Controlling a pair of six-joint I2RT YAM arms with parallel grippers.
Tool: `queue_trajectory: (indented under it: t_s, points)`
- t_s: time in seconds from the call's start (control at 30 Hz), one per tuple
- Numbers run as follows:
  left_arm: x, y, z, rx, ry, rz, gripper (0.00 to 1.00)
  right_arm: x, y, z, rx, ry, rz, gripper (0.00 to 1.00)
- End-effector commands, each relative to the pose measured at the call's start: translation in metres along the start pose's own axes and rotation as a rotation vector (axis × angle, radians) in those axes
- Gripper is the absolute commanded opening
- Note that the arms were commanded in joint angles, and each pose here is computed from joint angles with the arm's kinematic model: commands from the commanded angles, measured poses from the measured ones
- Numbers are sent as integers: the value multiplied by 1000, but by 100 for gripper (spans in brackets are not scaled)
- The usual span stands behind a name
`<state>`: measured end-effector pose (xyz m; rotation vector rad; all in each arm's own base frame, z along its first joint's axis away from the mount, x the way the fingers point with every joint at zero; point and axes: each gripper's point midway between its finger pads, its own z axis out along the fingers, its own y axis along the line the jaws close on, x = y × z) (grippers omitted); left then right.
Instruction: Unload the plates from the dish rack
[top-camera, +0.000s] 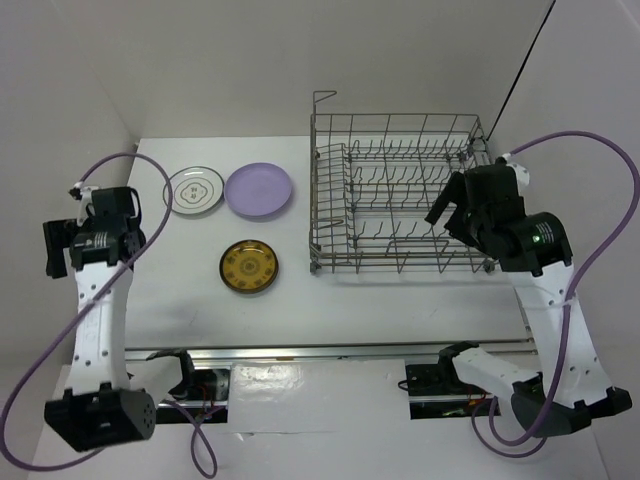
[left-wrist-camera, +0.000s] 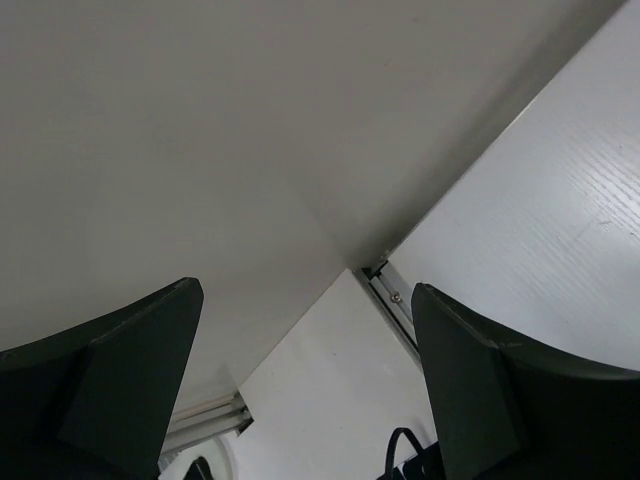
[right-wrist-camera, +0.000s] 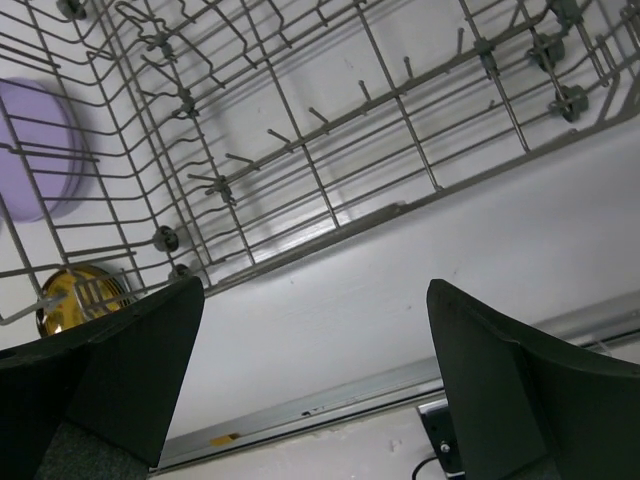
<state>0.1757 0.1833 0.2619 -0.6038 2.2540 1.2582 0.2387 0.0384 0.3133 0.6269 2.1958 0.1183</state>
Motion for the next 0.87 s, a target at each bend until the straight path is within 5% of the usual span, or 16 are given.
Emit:
queue_trajectory:
  t_s: [0.0, 0.83]
  points:
    - [10, 41, -18, -84, -44, -70, 100, 0, -24, -19, 50, -39, 36, 100]
    - [32, 49, -39, 23, -23, -143, 100, 5, -27, -33, -27, -61, -24, 100]
